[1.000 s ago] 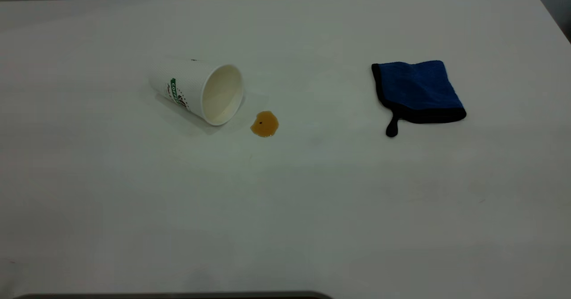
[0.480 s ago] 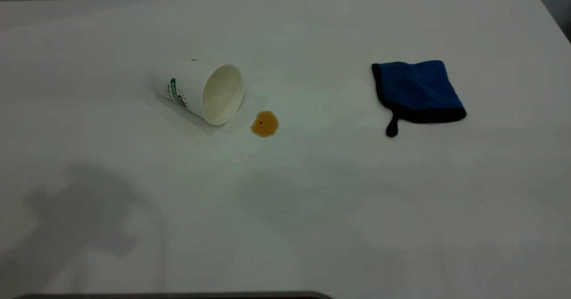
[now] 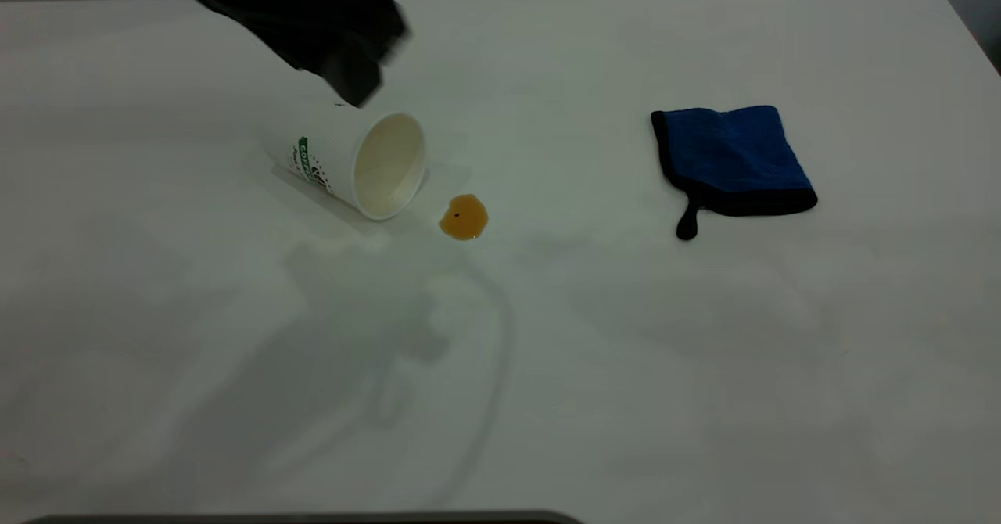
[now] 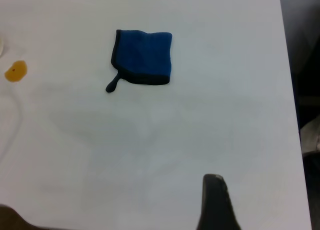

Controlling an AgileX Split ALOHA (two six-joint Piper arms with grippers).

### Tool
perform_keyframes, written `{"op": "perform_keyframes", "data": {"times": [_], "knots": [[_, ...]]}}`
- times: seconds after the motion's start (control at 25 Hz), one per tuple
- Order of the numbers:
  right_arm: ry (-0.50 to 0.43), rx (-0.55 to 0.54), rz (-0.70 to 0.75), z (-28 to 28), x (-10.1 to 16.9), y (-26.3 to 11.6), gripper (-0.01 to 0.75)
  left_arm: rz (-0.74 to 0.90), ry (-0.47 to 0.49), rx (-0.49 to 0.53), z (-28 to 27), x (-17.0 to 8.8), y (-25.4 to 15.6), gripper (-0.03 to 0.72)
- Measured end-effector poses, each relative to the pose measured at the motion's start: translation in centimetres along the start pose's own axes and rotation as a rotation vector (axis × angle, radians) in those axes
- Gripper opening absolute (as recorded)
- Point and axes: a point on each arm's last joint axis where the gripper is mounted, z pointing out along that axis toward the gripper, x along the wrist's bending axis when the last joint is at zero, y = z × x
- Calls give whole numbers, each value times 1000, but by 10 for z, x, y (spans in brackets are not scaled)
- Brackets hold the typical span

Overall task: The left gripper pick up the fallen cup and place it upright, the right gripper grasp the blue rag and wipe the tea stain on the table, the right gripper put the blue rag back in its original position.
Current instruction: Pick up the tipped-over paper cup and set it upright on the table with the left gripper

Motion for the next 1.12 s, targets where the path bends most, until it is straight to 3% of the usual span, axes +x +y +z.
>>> {"op": "perform_keyframes", "data": {"times": [0.16,0.32,0.56,1.12], "knots": [[0,0,0,0,0,0,546,-44,203,37,35,-2,15,471],[0,0,0,0,0,0,546,-18,317,24,71,-11,24,472],[0,0,0,0,0,0,546,-13,333,-2,99,-24,39,470],[0,0,0,0,0,0,546,7,416,61,122,-22,31,499]]}}
